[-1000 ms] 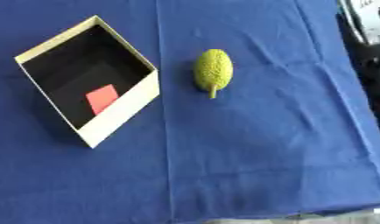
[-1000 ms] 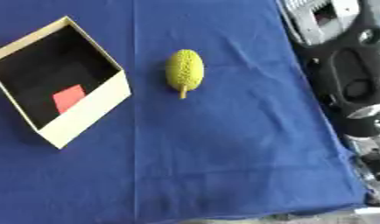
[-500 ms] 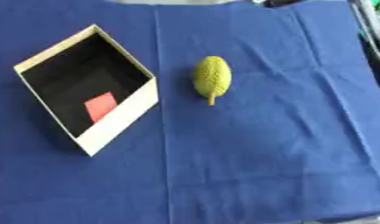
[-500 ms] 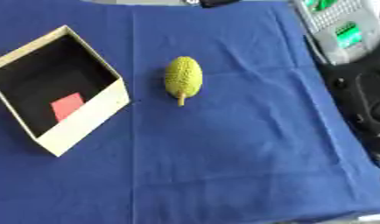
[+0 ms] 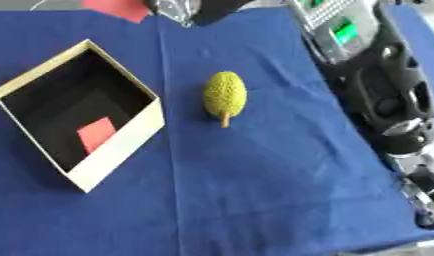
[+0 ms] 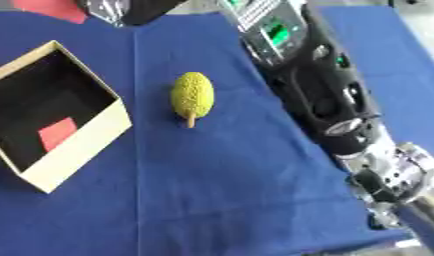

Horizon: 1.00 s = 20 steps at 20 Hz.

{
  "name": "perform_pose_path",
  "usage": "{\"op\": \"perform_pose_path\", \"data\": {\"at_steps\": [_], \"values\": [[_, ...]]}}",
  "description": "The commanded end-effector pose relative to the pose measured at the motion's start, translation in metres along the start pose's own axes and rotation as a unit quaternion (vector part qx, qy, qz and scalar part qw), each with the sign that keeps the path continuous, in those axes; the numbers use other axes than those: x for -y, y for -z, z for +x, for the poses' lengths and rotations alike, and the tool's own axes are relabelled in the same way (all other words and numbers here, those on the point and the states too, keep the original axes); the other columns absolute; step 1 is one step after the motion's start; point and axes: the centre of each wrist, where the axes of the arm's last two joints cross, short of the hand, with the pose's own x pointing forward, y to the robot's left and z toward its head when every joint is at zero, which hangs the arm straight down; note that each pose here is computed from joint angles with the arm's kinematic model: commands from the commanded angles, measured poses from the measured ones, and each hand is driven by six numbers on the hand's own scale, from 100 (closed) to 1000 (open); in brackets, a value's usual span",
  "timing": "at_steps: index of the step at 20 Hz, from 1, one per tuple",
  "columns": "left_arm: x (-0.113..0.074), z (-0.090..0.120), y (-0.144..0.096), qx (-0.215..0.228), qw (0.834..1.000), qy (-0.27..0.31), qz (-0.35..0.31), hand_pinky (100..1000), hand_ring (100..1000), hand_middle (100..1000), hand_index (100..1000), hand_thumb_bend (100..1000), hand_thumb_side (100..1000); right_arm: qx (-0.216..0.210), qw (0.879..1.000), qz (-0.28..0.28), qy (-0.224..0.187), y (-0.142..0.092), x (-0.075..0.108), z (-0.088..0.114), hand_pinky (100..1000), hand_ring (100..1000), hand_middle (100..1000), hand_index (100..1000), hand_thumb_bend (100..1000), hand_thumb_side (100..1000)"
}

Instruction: Pick up objects on the table and place them in the box.

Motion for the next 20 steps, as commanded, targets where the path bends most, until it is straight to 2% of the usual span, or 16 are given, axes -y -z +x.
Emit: {"op": "perform_pose_path", "data": {"at_steps": [1, 4, 7, 9, 10, 14, 17, 20], "values": [[0.001, 0.006, 0.007, 0.017, 1.000, -0.008, -0.004, 709, 784, 760, 802, 171, 700, -0.003, 0.999, 0.027, -0.029, 0.026, -0.015, -0.002, 829, 755, 504, 773, 100, 241], [0.002, 0.006, 0.008, 0.017, 1.000, -0.011, -0.005, 709, 784, 760, 802, 172, 700, -0.013, 0.997, 0.062, -0.052, 0.045, -0.039, -0.009, 824, 764, 530, 795, 100, 273], [0.003, 0.006, 0.008, 0.016, 1.000, -0.012, -0.007, 709, 784, 759, 802, 171, 702, -0.020, 0.993, 0.093, -0.071, 0.053, -0.057, -0.016, 818, 786, 582, 837, 100, 311], [0.003, 0.006, 0.008, 0.015, 1.000, -0.012, -0.007, 709, 784, 759, 802, 171, 702, -0.016, 0.990, 0.112, -0.082, 0.057, -0.065, -0.019, 815, 819, 661, 882, 100, 352], [0.003, 0.006, 0.008, 0.015, 1.000, -0.012, -0.007, 709, 784, 759, 802, 171, 702, -0.012, 0.988, 0.123, -0.088, 0.058, -0.068, -0.020, 821, 859, 739, 914, 100, 370], [0.003, 0.006, 0.008, 0.015, 1.000, -0.012, -0.008, 709, 784, 759, 802, 170, 703, 0.014, 0.983, 0.156, -0.099, 0.061, -0.072, -0.020, 873, 953, 840, 966, 100, 444], [0.003, 0.006, 0.007, 0.014, 1.000, -0.012, -0.009, 709, 785, 759, 802, 170, 702, 0.027, 0.980, 0.162, -0.110, 0.062, -0.066, -0.016, 893, 975, 870, 997, 100, 668], [0.003, 0.006, 0.007, 0.013, 1.000, -0.012, -0.009, 709, 785, 759, 802, 172, 701, 0.028, 0.979, 0.159, -0.121, 0.063, -0.063, -0.014, 897, 980, 890, 1000, 100, 693]]}}
